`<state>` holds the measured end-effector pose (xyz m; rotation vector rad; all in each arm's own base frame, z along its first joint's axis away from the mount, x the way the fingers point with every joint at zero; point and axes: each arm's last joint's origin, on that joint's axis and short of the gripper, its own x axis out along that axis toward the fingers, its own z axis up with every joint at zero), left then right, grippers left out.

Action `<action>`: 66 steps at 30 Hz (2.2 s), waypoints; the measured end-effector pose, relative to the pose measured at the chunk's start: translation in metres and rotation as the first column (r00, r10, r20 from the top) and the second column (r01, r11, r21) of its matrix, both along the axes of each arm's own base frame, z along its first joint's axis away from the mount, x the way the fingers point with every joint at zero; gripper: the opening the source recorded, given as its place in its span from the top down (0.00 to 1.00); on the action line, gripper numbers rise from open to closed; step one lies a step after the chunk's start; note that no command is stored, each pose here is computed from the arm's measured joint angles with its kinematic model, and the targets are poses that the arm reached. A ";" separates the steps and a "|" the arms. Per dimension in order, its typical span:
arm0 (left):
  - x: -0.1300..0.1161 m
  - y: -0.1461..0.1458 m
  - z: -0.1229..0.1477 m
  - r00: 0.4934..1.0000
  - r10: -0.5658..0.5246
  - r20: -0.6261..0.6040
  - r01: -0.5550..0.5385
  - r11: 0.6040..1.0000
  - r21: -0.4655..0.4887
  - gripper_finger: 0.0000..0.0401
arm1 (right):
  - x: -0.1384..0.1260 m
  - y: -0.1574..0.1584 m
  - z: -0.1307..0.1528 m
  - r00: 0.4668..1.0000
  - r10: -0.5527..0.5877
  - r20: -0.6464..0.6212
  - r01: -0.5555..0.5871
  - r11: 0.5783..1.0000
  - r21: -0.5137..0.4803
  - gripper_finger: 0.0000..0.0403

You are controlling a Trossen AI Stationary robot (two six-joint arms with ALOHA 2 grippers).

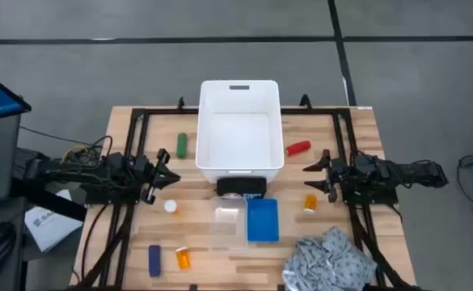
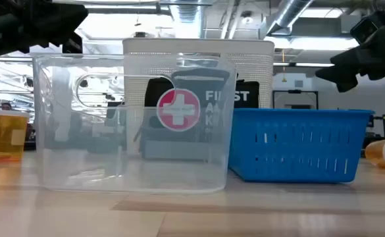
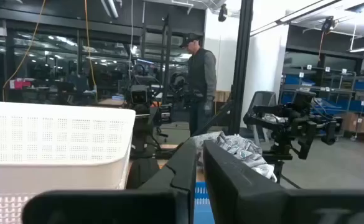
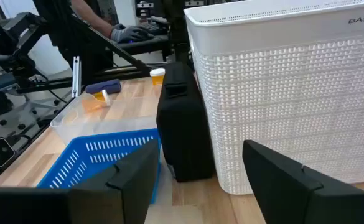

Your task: Pick & place medical supplies in basket/bin

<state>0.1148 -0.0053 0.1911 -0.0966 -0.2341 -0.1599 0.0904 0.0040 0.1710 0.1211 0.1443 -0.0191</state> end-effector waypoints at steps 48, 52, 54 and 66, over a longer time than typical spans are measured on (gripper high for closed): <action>0.000 0.000 0.000 1.000 0.000 0.000 0.000 1.000 0.000 0.95 | 0.000 0.000 0.000 1.000 0.000 0.000 0.000 1.000 0.000 0.43; 0.000 0.001 0.000 0.998 0.062 0.009 -0.063 0.997 0.052 0.95 | 0.000 0.000 0.000 1.000 0.000 0.000 0.000 1.000 0.000 0.43; 0.001 0.003 0.000 0.993 0.115 0.006 -0.115 0.991 0.062 0.95 | 0.000 0.000 0.000 1.000 0.000 0.000 0.000 1.000 0.000 0.43; -0.005 0.003 0.017 0.983 0.078 0.169 -0.053 0.987 -0.150 0.95 | 0.000 0.000 0.000 1.000 0.000 0.000 0.000 1.000 0.000 0.43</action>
